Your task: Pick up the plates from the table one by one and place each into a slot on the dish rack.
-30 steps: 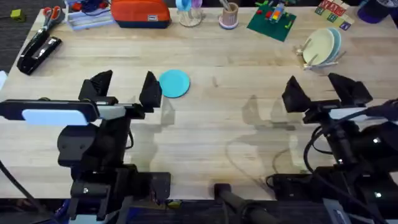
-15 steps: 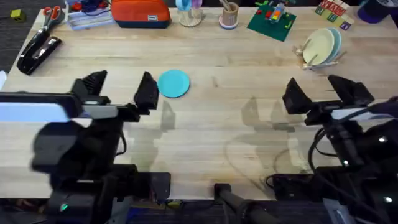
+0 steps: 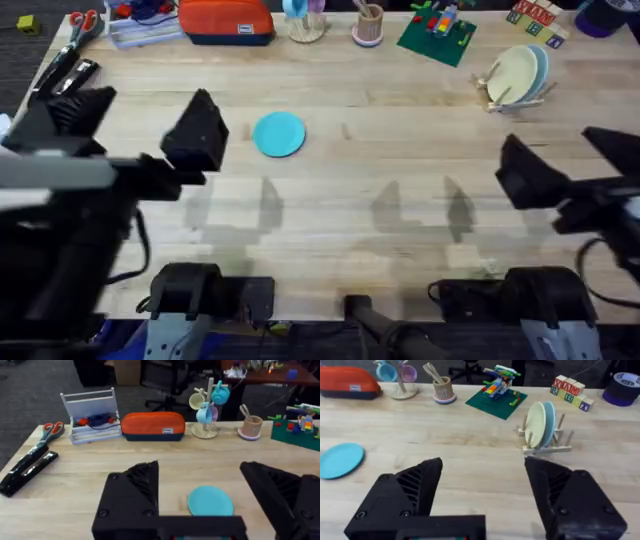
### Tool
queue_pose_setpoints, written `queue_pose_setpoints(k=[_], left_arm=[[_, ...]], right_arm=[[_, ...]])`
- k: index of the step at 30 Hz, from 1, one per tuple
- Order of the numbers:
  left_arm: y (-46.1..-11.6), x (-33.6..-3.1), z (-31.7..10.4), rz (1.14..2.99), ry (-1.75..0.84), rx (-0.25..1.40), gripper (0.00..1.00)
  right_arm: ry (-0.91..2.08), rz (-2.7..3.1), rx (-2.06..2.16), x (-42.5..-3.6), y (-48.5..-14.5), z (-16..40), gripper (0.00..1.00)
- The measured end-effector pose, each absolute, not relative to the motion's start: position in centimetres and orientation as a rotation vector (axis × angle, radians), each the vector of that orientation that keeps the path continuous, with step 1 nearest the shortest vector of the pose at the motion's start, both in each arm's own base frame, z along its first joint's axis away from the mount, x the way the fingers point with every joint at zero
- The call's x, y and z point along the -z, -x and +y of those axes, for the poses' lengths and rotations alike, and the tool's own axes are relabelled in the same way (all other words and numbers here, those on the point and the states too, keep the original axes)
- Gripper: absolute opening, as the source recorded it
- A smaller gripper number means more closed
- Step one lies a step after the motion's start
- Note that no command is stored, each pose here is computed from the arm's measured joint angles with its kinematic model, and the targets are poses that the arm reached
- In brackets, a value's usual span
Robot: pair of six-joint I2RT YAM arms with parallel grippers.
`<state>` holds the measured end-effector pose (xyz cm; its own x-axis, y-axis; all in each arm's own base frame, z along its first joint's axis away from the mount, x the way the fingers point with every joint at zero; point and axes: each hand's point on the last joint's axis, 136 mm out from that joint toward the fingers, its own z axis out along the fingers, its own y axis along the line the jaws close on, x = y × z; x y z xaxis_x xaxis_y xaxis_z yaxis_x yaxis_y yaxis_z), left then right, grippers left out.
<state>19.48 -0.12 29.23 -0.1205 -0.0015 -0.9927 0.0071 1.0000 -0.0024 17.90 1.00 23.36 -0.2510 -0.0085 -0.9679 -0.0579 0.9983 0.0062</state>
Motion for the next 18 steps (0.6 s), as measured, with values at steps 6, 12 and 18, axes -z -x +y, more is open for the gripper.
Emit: queue_pose_setpoints(k=[6, 12, 18], left_arm=[[-19.9, -31.6, -0.5, 1.851, -0.019, 0.030, 0.993], [-20.9, -33.1, -0.8, 2.043, -0.027, 0.051, 0.993], [-22.4, -34.2, -1.0, 2.209, -0.030, 0.069, 0.994]], right_arm=[[0.053, 1.882, -0.048, -27.3, -17.0, 1.0, 0.993], [0.076, 1.972, -0.036, -30.5, -17.6, 1.1, 0.995], [0.084, 2.103, -0.037, -31.9, -19.3, 1.1, 0.995]])
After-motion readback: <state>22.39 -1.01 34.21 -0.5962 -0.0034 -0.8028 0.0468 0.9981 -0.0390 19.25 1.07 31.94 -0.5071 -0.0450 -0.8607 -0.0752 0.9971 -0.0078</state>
